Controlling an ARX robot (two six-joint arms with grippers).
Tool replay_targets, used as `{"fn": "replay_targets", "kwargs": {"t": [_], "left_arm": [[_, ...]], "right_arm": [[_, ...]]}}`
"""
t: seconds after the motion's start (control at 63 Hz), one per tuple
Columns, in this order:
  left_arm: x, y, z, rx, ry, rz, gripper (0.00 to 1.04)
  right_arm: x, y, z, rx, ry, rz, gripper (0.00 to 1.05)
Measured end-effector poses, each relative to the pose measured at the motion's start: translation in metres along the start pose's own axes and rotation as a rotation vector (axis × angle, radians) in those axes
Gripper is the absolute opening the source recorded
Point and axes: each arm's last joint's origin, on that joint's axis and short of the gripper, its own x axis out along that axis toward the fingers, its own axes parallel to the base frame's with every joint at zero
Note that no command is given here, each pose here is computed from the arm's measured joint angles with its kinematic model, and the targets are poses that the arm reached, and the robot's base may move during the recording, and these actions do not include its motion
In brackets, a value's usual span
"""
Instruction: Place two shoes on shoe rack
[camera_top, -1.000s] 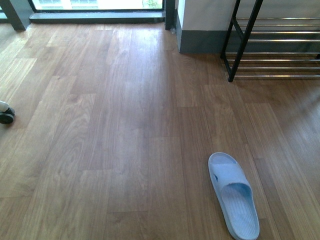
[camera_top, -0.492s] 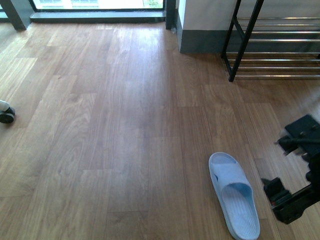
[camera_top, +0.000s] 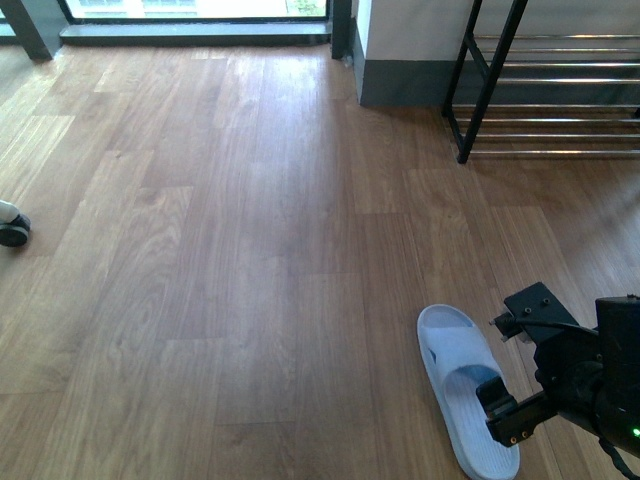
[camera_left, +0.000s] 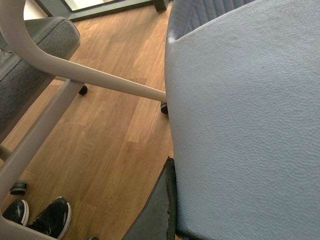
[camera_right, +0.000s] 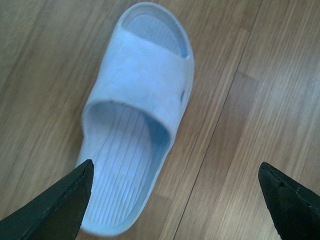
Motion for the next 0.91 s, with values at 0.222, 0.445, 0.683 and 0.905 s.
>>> {"fn": "replay_targets", "kwargs": {"t": [0.222, 0.445, 0.683, 0.905], "left_arm": [[0.0, 0.0, 0.0, 0.0, 0.0, 0.0, 0.02], [0.0, 0.0, 0.0, 0.0, 0.0, 0.0, 0.02], [0.0, 0.0, 0.0, 0.0, 0.0, 0.0, 0.02], [0.0, 0.0, 0.0, 0.0, 0.0, 0.0, 0.02]], "right_arm": [[0.033, -0.004, -0.004, 0.016, 0.0, -0.048, 0.96], [0.049, 0.002, -0.009, 0.011, 0.027, -0.029, 0.96], [0.064, 0.006, -0.011, 0.011, 0.03, -0.024, 0.96], [0.09, 0.006, -0.017, -0.027, -0.011, -0.049, 0.96]]}}
